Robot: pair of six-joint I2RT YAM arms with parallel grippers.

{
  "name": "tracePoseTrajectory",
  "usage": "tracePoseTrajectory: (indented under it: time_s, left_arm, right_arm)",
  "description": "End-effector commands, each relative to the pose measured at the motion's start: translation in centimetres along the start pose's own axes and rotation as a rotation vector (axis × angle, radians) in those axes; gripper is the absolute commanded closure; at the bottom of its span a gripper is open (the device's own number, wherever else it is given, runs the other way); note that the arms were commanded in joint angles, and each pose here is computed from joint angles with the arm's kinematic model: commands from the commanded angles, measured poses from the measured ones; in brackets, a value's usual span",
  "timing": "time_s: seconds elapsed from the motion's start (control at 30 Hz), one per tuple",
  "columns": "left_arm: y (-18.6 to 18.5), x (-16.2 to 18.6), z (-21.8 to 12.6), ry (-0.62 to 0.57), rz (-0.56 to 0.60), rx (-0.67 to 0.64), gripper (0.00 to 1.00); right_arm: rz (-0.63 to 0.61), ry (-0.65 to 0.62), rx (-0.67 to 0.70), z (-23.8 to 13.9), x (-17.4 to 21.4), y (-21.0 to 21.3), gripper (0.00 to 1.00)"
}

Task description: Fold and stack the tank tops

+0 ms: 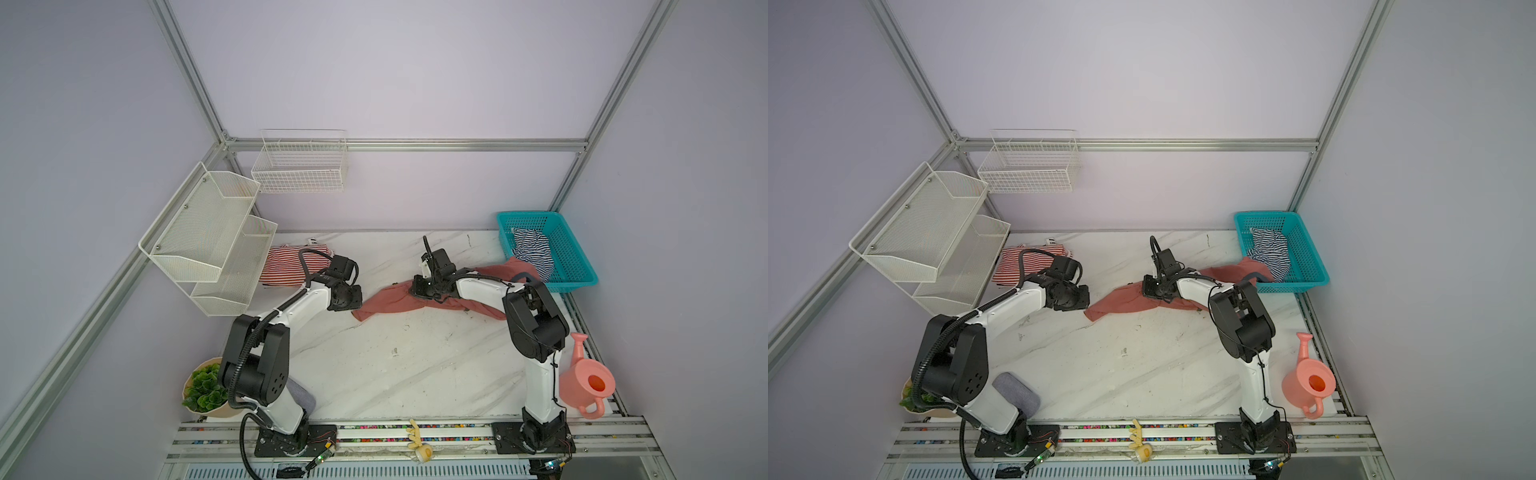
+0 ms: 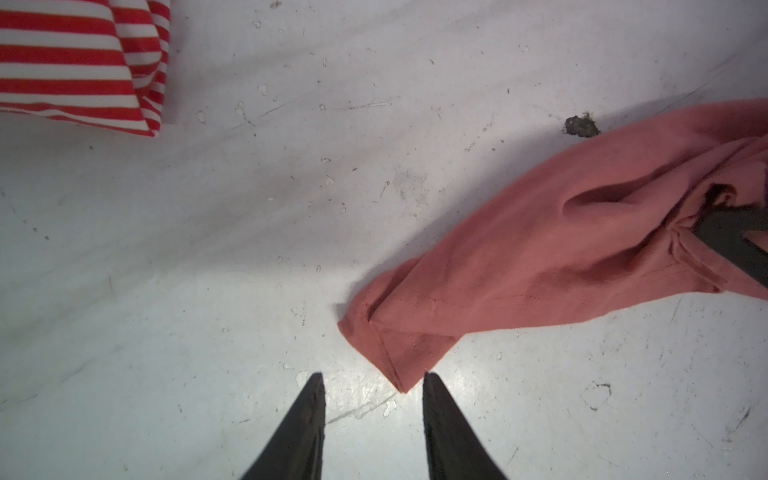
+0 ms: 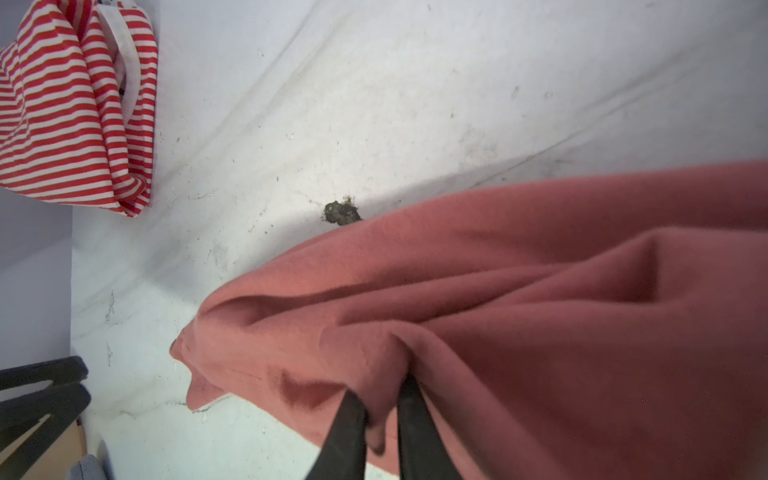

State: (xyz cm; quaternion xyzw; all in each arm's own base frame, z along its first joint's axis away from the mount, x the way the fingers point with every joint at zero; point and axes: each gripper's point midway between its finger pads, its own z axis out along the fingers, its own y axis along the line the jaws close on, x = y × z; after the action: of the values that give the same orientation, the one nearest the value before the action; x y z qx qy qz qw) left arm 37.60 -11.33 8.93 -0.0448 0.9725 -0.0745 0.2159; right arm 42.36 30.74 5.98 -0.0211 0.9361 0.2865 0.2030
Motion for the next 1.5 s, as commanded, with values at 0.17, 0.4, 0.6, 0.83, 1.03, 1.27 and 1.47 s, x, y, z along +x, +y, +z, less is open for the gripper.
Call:
tracePoseTrajectory:
  time_s: [0.17,0.4,0.6,0.83,1.03,1.27,1.47]
  left_arm:
    - [-0.1,-0.9,-0.8,-0.036,-0.009,0.014,0.61]
    - [-0.3,-1.6,-1.3,-0.049,-0.003,0.014,0.61]
    - [-0.5,-2.4,-2.0,-0.067,-0.001,0.015,0.61]
    - [-0.7,-3.2,-2.0,-0.066,0.001,0.010,0.60]
    - [-0.8,-3.6,-1.0,-0.046,-0.008,-0.003,0.58]
    - [-1.0,-3.3,0.9,-0.001,-0.030,-0.002,0.58]
    - [-1.1,-1.7,2.8,0.065,-0.040,0.011,0.59]
  right_arm:
    - [0.001,-0.002,0.053,-2.3,0.3,-0.1,1.00]
    - [-0.078,0.008,0.128,-6.9,0.6,0.0,1.00]
    - [-0.130,0.084,0.241,-10.1,3.1,-1.9,1.00]
    - [-0.140,0.157,0.336,-14.2,6.7,-4.1,1.00]
    - [-0.077,0.155,0.465,-18.7,8.8,-6.1,1.00]
    - [-0.025,0.090,0.515,-21.6,9.4,-7.0,1.00]
    - [-0.014,0.101,0.540,-21.4,10.2,-7.8,1.00]
